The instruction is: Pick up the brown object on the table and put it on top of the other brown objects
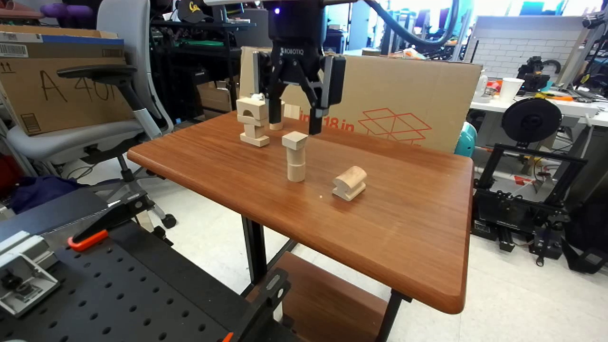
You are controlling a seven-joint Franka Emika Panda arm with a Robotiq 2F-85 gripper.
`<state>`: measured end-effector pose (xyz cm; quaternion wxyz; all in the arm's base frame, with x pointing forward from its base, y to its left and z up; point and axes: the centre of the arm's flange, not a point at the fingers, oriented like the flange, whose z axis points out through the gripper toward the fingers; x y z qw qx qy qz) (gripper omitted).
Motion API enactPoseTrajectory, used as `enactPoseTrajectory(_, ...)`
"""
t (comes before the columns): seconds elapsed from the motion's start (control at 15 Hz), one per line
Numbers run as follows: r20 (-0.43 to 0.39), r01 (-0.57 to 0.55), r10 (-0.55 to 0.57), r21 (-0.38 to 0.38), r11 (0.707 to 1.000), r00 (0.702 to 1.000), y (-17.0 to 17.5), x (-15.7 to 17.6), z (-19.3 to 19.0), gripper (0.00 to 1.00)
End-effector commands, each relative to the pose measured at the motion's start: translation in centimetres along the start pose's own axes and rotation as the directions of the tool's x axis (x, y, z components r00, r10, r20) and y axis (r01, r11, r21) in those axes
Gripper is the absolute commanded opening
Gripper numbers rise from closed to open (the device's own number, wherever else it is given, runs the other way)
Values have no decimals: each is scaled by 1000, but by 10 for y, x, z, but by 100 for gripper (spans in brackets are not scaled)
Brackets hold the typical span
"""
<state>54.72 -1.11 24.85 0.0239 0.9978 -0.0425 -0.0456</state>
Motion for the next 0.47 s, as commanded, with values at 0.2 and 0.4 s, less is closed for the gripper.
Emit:
enactPoseTrajectory(0.2,34,-18,19,-31,999,999,-13,-44,-101,100)
enactPoseTrajectory(0.4,16,-10,11,-15,1000,1000,-10,-36,-94,100)
